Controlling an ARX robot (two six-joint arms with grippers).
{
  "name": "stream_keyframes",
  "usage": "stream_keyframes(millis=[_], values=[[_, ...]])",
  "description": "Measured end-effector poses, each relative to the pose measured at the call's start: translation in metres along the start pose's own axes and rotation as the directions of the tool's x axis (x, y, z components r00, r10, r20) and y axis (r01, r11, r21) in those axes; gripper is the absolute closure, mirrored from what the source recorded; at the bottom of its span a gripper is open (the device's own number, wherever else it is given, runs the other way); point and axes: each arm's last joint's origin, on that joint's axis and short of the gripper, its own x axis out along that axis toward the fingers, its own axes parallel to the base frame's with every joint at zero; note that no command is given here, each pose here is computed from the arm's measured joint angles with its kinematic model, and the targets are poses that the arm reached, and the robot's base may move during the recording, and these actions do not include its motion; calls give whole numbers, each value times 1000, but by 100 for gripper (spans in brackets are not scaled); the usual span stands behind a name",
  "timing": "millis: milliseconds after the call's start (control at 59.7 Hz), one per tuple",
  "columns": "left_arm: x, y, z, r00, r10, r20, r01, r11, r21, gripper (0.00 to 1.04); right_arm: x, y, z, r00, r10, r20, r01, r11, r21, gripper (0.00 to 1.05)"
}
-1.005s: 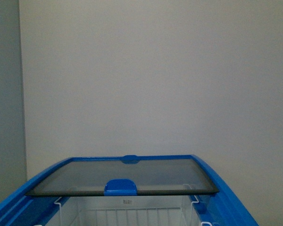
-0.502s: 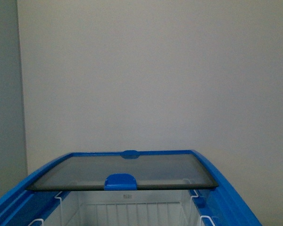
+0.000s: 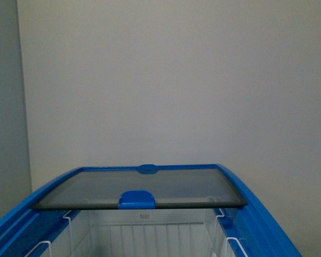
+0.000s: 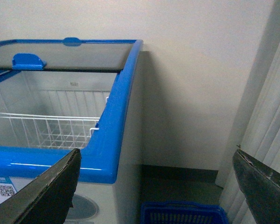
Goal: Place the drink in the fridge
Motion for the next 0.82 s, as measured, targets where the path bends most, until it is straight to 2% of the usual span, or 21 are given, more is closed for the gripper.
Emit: stream_keyframes(millis=[821], values=[[0,0,0,1000,0,0,0,1000,0,8,0,0,0,1000,0,0,0,1000,0,7]])
